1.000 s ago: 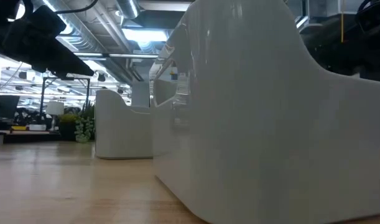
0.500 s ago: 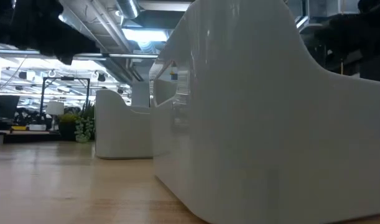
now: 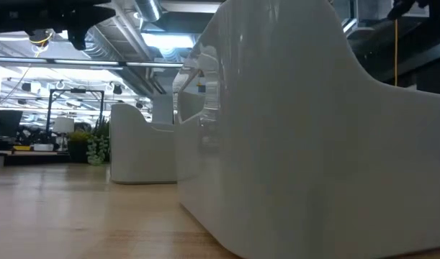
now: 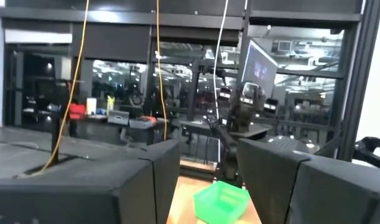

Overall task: Stack baskets by color
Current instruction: Stack the bottom right green bin on the top green bin

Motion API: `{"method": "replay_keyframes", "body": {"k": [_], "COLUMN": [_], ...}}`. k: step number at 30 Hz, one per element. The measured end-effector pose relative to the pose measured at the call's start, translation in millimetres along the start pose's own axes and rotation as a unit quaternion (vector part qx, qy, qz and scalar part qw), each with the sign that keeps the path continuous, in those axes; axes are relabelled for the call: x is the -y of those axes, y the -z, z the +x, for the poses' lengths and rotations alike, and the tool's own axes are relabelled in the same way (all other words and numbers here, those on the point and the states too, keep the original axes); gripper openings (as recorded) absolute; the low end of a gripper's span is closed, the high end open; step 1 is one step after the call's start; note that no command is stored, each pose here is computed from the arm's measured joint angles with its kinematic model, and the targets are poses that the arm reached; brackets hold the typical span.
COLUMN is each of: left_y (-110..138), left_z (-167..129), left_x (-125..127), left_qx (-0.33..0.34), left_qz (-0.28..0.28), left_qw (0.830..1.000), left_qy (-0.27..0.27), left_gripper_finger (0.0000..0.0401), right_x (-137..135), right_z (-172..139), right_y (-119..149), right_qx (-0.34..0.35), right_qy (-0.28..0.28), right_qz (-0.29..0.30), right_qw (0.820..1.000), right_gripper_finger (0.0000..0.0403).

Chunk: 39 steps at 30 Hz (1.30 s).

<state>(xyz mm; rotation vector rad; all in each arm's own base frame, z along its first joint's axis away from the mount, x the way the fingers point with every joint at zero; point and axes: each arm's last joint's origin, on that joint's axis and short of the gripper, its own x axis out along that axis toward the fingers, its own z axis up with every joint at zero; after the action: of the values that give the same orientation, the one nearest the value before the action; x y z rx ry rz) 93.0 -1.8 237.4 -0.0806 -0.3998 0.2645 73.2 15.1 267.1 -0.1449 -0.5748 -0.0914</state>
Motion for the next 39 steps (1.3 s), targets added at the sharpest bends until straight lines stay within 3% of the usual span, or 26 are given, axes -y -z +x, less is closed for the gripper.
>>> {"method": "replay_keyframes", "body": {"k": [5,9,13,16,22,28,33,39], "left_y": [3,8,12,16,20,21,22,22], "left_z": [3,7,10,13,16,17,16,16], "left_x": [1,1,0,0,-2,-3,-3,-3], "left_qx": [-0.008,-0.026,-0.042,-0.053,-0.068,-0.069,-0.074,-0.074], "left_qz": [0.023,0.030,0.036,0.034,0.014,0.016,0.006,0.022], "left_qw": [1.000,0.999,0.998,0.998,0.997,0.997,0.996,0.996], "left_qy": [-0.001,-0.008,-0.017,-0.023,-0.036,-0.042,-0.043,-0.042], "left_gripper_finger": [0.0153,0.0153,0.0153,0.0153,0.0153,0.0153,0.0153,0.0153], "right_x": [17,25,22,13,-11,-26,-35,-43], "right_z": [11,14,23,33,50,66,73,77], "right_y": [-39,-58,-61,-52,-12,25,49,71], "right_qx": [-0.148,-0.262,-0.358,-0.433,-0.588,-0.679,-0.718,-0.748], "right_qy": [0.063,0.100,0.100,0.086,0.054,0.042,0.068,0.104], "right_qz": [0.009,0.072,0.113,0.123,0.125,0.123,0.123,0.122], "right_qw": [0.987,0.957,0.921,0.889,0.797,0.723,0.681,0.644], "right_gripper_finger": [0.0165,0.0165,0.0165,0.0165,0.0165,0.0165,0.0165,0.0165]}}
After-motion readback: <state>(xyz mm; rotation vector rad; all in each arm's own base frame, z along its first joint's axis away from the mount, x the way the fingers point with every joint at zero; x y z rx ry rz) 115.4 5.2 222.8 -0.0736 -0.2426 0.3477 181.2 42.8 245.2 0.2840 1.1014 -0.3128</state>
